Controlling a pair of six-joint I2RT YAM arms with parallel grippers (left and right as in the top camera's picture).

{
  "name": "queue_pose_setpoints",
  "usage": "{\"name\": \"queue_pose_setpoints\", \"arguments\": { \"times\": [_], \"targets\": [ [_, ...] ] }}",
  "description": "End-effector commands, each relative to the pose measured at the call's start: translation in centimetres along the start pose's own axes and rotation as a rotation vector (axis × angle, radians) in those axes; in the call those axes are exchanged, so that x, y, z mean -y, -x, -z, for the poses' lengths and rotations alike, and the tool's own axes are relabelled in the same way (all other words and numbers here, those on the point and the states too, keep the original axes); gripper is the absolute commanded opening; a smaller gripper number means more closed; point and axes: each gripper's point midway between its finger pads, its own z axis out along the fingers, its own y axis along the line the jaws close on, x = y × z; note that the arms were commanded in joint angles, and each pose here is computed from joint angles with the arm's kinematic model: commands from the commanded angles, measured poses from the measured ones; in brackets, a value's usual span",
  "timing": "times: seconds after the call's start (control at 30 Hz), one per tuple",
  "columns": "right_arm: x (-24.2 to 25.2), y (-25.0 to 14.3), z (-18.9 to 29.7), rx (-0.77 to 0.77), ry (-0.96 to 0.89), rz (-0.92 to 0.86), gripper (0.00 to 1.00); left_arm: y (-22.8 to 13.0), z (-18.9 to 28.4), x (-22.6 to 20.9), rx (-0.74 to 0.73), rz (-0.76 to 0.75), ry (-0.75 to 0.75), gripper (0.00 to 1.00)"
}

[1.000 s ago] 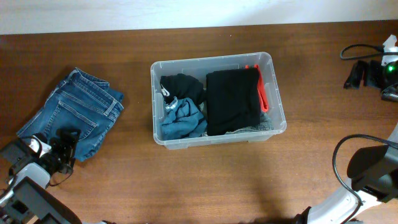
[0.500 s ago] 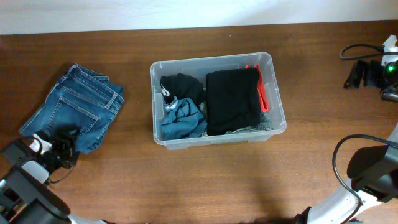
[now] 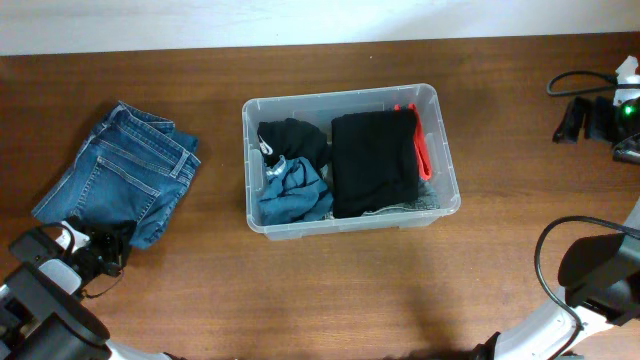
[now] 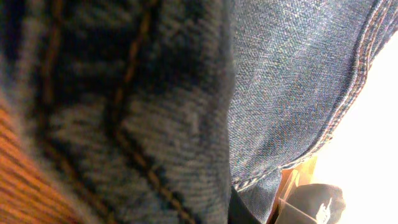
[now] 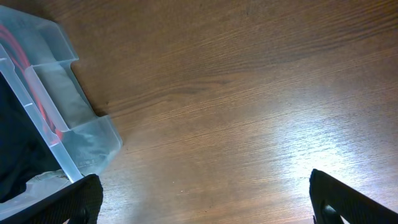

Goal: Pack container

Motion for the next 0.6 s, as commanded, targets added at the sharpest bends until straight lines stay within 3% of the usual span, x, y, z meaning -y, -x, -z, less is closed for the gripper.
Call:
{"name": "queue_pose_setpoints", "arguments": {
  "times": [0.0, 0.3, 0.57],
  "targets": [
    [0.0, 0.0, 0.3, 0.009, -0.006, 0.002, 0.98, -1.6, -0.4, -2.4, -0.016, 0.008, 0.097, 0.03],
    [0.0, 0.0, 0.3, 0.009, -0.006, 0.003, 0.98, 2.1, 8.1, 6.9, 0.247, -0.211, 0.060, 0.01],
    [0.0, 0.0, 0.3, 0.009, -0.006, 0.002, 0.98, 2.5, 13.9, 14.3, 0.392, -0.361, -0.040, 0.01]
  ]
}}
